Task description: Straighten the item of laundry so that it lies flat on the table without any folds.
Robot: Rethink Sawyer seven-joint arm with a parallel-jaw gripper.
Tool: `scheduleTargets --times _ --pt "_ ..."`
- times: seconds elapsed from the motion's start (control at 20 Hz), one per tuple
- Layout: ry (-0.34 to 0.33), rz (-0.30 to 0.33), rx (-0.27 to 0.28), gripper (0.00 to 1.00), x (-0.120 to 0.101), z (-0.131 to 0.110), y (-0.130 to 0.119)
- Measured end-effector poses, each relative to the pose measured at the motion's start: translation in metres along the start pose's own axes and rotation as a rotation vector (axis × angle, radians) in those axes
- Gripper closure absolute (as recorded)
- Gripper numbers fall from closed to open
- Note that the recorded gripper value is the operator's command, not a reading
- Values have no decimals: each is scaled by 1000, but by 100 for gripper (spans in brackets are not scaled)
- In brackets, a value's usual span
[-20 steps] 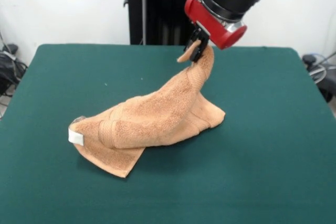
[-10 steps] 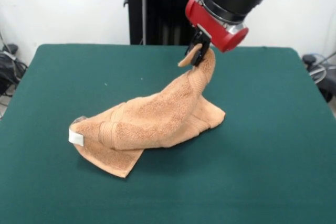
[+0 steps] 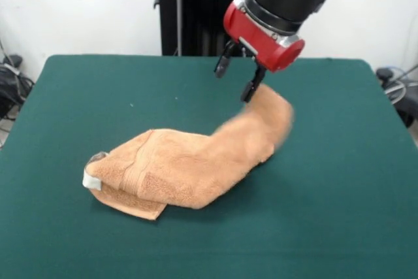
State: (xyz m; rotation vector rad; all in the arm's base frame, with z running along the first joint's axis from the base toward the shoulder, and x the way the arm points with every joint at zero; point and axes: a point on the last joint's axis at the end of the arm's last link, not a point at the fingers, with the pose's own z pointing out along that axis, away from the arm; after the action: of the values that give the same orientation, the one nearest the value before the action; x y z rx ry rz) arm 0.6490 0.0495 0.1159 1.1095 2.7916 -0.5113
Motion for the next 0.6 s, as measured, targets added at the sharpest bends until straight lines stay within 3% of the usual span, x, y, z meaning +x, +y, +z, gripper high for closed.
scheduleTargets --times 0.6 --pt "-12 36 -15 0 -16 12 -8"
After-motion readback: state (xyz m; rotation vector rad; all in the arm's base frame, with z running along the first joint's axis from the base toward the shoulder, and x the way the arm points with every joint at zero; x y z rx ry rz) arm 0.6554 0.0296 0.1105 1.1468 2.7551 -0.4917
